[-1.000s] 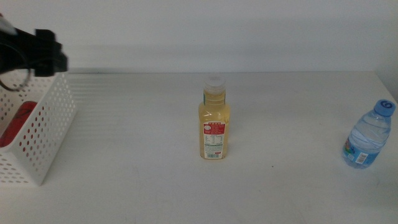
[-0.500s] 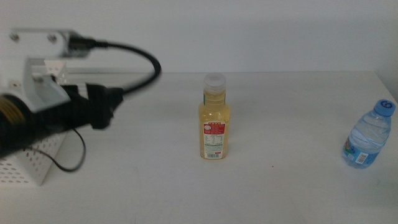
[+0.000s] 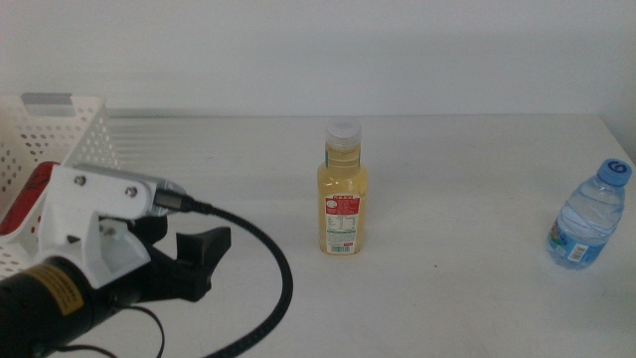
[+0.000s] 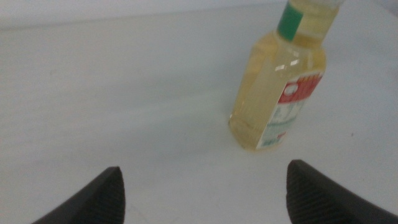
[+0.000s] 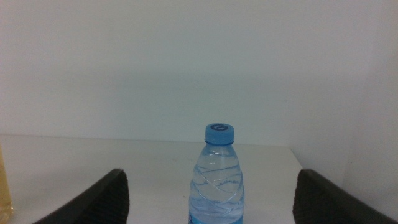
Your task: Use arms to grab the bottles and put them into the dustbin to the left of the table.
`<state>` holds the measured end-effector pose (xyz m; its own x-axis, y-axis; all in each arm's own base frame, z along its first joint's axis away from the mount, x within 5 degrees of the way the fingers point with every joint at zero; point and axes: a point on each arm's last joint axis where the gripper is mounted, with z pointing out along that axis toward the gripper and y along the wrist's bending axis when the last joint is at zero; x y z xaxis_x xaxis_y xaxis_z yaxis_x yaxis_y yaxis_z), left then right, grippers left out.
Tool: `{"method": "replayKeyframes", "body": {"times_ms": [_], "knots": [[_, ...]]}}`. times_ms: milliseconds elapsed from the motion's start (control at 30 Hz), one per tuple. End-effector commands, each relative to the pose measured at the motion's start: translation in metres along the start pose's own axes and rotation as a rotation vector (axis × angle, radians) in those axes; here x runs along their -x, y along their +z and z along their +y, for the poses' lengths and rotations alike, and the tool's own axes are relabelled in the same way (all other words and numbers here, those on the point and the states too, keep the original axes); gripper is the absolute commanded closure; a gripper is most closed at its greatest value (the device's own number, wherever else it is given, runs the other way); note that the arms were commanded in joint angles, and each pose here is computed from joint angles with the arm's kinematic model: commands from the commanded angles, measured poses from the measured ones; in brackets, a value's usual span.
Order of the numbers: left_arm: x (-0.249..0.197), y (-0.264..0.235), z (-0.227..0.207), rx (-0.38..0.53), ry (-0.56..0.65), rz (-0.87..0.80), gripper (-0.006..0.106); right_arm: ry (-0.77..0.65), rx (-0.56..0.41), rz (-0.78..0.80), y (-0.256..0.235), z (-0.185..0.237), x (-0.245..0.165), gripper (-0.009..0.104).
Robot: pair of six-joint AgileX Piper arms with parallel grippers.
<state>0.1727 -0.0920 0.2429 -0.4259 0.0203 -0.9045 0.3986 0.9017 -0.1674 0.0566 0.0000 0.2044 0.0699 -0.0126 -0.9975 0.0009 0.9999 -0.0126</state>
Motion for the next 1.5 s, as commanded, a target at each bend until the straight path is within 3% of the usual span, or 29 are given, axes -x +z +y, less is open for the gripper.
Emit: {"method": "replayKeyframes", "body": {"times_ms": [0,300,433,1033,1467], "knots": [[0.013,-0.004,-0.004,-0.025,-0.024,-0.108,0.020,-0.017,-0.010,-0.110,-0.003,-0.001,0.011,0.019],[0.009,0.003,-0.003,-0.027,-0.016,-0.126,0.020,-0.017,-0.010,-0.110,-0.003,-0.001,0.011,0.019],[0.009,0.015,-0.004,-0.046,0.028,-0.164,0.015,-0.017,-0.010,-0.110,-0.003,-0.001,0.011,0.019],[-0.010,0.073,-0.023,-0.323,0.057,-0.356,0.012,-0.016,-0.010,-0.110,-0.003,-0.001,0.011,0.019],[-0.011,0.128,-0.027,-0.371,0.021,-0.330,0.012,-0.017,-0.010,-0.110,-0.003,-0.001,0.011,0.019]]}}
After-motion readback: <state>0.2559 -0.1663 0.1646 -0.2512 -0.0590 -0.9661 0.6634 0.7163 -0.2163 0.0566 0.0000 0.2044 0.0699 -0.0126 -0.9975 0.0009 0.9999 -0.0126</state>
